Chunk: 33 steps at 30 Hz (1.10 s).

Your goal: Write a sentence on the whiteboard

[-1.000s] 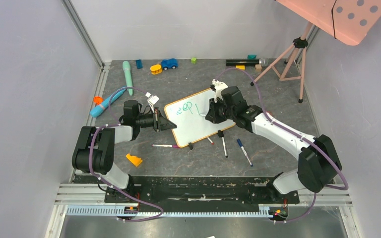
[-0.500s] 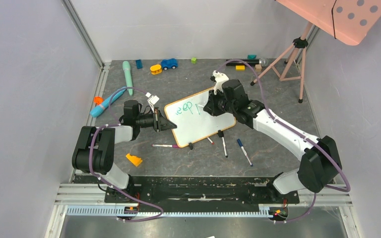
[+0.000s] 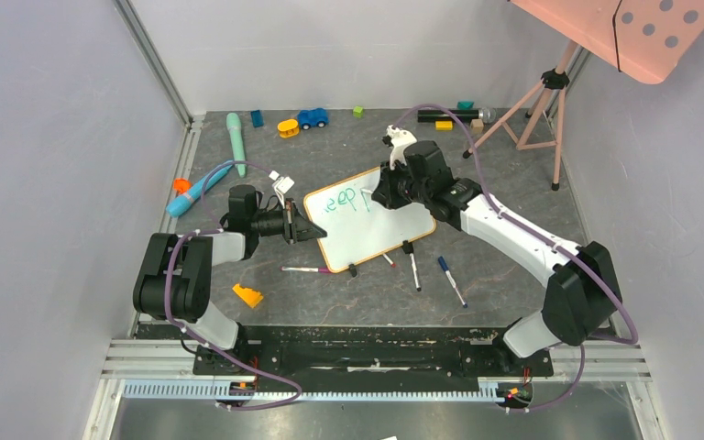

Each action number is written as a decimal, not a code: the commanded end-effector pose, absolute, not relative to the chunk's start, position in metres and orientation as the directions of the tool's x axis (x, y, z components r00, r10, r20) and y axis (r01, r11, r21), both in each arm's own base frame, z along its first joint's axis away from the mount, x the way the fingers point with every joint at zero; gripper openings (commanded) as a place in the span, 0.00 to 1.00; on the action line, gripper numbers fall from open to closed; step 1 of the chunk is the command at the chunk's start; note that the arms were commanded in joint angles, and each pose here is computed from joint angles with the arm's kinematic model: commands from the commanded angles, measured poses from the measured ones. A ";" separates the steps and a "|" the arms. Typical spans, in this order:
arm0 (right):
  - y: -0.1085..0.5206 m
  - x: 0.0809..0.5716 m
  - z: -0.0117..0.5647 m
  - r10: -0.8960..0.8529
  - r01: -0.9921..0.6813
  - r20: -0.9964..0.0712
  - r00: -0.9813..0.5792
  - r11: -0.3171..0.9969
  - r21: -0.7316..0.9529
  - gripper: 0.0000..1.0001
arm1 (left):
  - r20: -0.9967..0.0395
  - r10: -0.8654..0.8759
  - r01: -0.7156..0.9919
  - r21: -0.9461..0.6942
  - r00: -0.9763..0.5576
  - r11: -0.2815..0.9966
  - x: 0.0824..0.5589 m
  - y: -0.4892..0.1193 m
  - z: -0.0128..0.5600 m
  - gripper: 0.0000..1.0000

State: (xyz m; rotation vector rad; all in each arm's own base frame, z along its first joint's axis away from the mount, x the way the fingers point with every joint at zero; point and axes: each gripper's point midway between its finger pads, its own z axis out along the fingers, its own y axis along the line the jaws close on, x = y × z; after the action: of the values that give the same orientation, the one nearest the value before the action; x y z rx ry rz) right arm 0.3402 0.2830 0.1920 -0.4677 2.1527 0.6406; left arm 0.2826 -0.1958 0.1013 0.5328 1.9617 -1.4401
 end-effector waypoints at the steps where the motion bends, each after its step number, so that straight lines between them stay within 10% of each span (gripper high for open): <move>1: 0.288 0.350 0.209 -0.103 -0.545 -0.829 -0.550 0.796 0.263 0.00 | -0.722 -0.026 0.687 -0.667 -0.691 0.288 0.277 -0.200 0.109 0.02; 33: 0.261 0.348 0.186 -0.123 -0.459 -0.801 -0.585 0.865 0.202 0.00 | -0.714 -0.025 0.678 -0.675 -0.700 0.292 0.278 -0.200 0.106 0.02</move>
State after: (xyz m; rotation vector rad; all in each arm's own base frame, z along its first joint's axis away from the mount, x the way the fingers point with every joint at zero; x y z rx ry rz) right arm 0.3426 0.2750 0.1823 -0.4474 2.1861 0.5705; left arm 0.2822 -0.1959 0.1008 0.5304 1.9657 -1.4412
